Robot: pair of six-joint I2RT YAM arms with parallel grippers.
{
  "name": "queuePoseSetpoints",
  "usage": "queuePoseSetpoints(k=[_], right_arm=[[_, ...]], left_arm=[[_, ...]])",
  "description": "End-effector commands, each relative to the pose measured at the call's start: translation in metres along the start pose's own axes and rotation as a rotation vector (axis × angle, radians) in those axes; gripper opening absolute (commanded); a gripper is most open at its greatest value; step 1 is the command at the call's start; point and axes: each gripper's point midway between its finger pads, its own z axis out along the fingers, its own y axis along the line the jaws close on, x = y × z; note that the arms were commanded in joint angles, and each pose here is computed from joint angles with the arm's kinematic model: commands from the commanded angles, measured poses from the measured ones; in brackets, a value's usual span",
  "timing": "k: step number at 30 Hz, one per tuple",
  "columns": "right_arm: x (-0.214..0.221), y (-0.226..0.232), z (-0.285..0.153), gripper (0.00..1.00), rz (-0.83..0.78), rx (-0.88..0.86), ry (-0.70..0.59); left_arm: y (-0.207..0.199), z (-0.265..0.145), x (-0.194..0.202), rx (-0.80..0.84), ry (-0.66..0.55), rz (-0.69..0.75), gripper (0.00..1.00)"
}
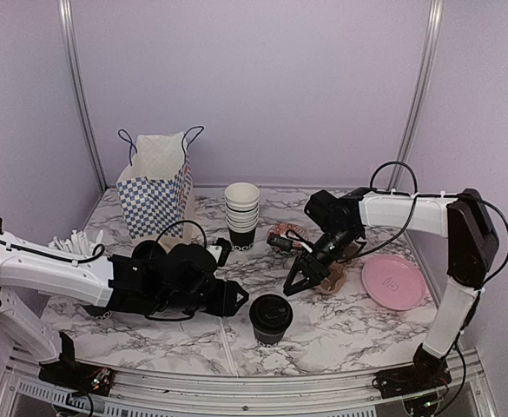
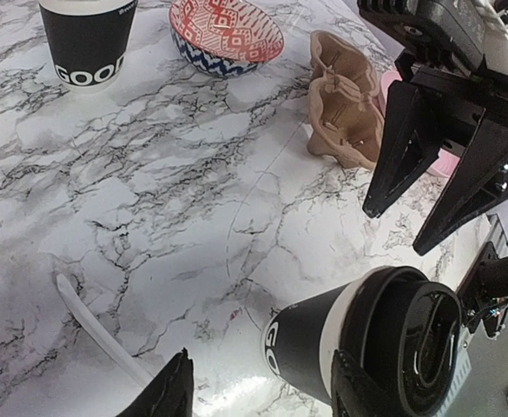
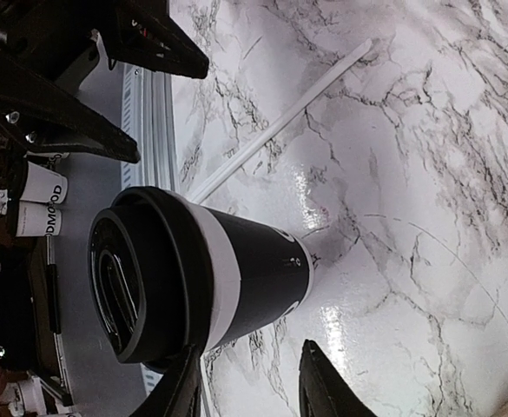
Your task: Pack the takeout coffee
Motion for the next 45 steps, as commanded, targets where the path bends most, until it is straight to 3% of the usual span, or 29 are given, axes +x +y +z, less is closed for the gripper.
queuePoseSetpoints(k=[1,17,41,45], right_arm=[[-0.007,0.008,-0.011,0.37,-0.064,0.009,-0.041],[0.006,0.012,0.001,0.38,-0.032,-0.073,-0.021],[0.026,0.02,0.026,0.4,0.03,-0.179,0.05],[0.04,0.006,0.041,0.35,0.083,-0.136,0.09]], left_arm=[[-0.014,-0.02,0.006,0.081,0.05,-0.067,0.53],[-0.029,-0.004,0.014,0.165,0.069,-0.119,0.46],[-0.014,0.019,0.034,0.109,0.148,-0.119,0.41],[-0.002,0.028,0.05,0.065,0.197,-0.126,0.38]])
